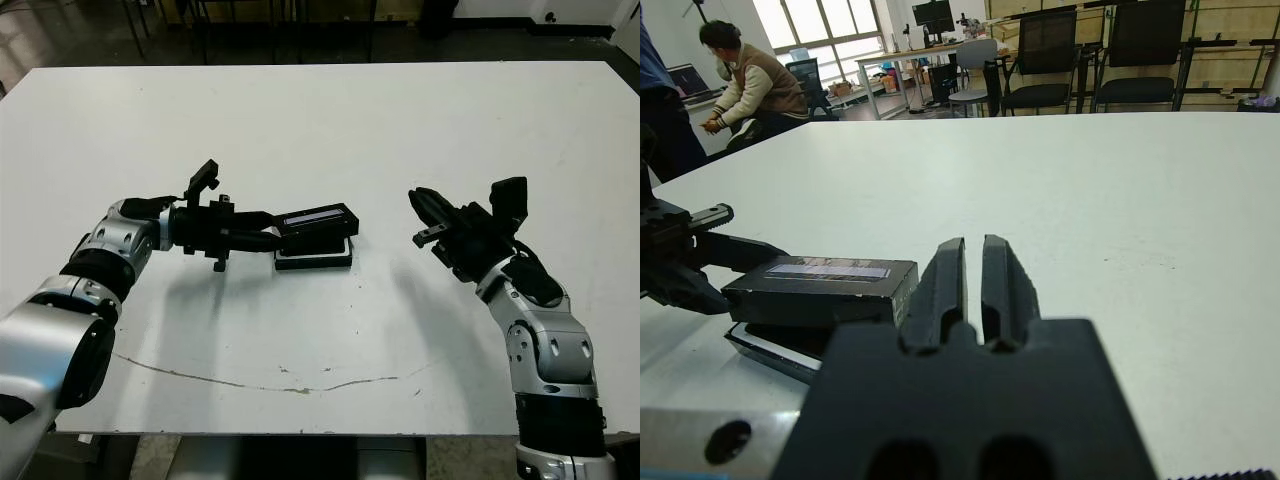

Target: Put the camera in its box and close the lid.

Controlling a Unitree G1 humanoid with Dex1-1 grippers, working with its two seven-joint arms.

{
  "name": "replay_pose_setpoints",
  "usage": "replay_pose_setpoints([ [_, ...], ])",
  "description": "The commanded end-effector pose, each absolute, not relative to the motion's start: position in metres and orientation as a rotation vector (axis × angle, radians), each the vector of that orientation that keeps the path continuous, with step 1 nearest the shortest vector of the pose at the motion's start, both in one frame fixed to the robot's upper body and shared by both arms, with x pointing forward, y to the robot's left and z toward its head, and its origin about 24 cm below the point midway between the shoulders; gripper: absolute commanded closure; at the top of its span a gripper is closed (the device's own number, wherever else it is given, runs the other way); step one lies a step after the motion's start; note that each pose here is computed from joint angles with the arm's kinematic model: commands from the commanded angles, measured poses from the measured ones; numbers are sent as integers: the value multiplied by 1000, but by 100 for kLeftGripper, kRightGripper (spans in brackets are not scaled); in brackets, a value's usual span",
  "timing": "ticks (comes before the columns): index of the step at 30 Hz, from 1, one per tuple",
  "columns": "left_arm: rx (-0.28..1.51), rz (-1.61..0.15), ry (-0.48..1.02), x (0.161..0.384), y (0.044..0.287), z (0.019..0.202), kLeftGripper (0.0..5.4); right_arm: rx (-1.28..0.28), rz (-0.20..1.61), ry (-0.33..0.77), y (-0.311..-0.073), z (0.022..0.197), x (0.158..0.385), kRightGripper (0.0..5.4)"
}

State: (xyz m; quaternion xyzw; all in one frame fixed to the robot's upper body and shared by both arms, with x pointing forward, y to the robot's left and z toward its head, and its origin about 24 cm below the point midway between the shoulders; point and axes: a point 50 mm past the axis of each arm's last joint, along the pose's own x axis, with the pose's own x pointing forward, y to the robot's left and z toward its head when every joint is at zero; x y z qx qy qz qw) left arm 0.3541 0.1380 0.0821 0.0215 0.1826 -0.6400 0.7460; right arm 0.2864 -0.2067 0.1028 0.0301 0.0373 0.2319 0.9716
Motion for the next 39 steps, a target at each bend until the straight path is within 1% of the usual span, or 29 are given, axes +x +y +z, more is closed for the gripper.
replay_pose_setpoints([
  [1,64,-1416,465,350,141,73,432,52,458,104,-212,97,283,540],
  [7,101,-1452,482,349,142,75,432,46,450,109,-211,96,283,540],
  [16,189,-1493,491,349,149,80,432,44,450,118,-212,95,284,540],
  [22,242,-1500,529,348,155,81,433,49,452,117,-213,94,284,540],
  [23,247,-1504,536,348,156,81,439,49,454,116,-213,94,284,540],
  [28,278,-1501,560,349,156,81,539,42,450,121,-213,94,284,540],
  [32,327,-1468,601,351,156,81,539,46,456,117,-213,94,284,540],
  [39,411,-1475,615,353,151,80,539,52,456,116,-213,95,284,540],
])
